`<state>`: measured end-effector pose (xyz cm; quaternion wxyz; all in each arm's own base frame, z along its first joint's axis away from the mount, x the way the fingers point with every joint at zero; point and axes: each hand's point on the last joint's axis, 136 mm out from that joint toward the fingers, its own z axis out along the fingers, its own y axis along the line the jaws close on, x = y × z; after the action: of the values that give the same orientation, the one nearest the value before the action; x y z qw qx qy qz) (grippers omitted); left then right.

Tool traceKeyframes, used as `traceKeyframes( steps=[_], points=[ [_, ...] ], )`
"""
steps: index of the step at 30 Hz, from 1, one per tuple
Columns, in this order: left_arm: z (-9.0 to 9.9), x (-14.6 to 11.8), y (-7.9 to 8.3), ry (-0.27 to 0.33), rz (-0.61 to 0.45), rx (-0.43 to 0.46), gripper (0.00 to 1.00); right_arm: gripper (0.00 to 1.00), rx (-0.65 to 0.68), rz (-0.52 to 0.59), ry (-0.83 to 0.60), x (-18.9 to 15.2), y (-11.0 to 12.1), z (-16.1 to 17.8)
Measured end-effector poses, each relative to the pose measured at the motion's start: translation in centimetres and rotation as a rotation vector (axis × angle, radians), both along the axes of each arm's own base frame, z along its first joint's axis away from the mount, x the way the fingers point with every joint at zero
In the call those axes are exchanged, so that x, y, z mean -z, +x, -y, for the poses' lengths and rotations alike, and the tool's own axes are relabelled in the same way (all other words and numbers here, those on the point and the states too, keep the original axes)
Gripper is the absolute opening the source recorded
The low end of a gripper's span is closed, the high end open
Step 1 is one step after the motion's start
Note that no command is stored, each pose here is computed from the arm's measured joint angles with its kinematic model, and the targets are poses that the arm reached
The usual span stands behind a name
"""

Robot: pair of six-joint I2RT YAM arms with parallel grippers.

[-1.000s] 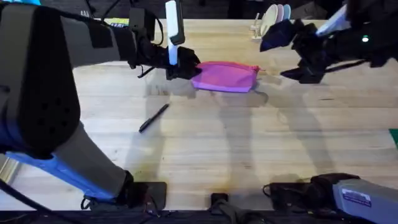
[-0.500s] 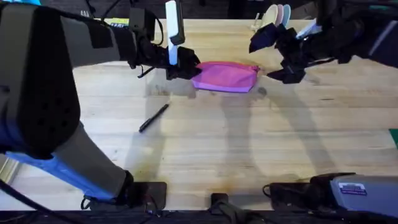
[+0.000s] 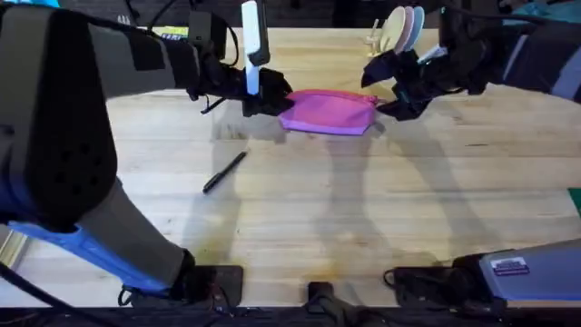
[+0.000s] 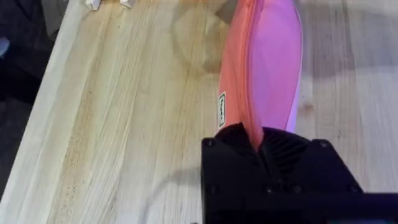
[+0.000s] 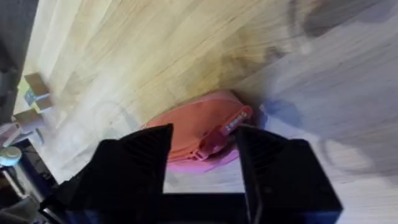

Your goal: Unzip the bag, pick up the pens from the table one at a time and place them inside, then zip the bag closed.

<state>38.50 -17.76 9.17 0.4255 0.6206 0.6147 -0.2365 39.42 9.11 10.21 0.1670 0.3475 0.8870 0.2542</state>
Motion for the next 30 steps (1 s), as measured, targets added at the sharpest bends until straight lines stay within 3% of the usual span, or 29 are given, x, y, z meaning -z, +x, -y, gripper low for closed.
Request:
traceKeyframes(
  steps=[2, 3, 4, 6, 7, 15, 26, 30],
  points=[
    [0.0, 0.0, 0.0, 0.0, 0.0, 0.0, 0.042, 0.49, 0.008, -0.004, 0.007, 0.0, 0.0, 0.0],
    [0.0, 0.0, 0.0, 0.002, 0.0, -0.001, 0.042, 0.272, 0.015, -0.01, 0.011, 0.0, -0.1, 0.0],
    [0.0, 0.0, 0.0, 0.002, 0.001, -0.001, 0.042, 0.172, 0.02, -0.012, 0.014, 0.0, -0.1, 0.0],
    [0.0, 0.0, 0.0, 0.002, 0.001, -0.001, 0.042, 0.144, 0.021, -0.013, 0.015, 0.0, -0.1, 0.0],
    [0.0, 0.0, 0.0, 0.002, 0.001, -0.001, 0.042, 0.053, 0.02, -0.013, 0.02, 0.0, -0.1, -0.1],
    [0.0, 0.0, 0.0, 0.003, 0.001, -0.001, 0.042, 0.033, -0.029, 0.001, 0.021, -0.2, -0.2, -0.5],
    [0.2, -0.1, 0.0, -0.003, 0.003, 0.006, 0.042, 0.034, -0.171, 0.155, -0.072, -4.0, -0.7, -0.5],
    [0.4, -0.1, -0.1, -0.005, 0.003, 0.011, 0.042, 0.034, -0.246, 0.163, -0.127, -3.9, -1.3, -0.3]
  ],
)
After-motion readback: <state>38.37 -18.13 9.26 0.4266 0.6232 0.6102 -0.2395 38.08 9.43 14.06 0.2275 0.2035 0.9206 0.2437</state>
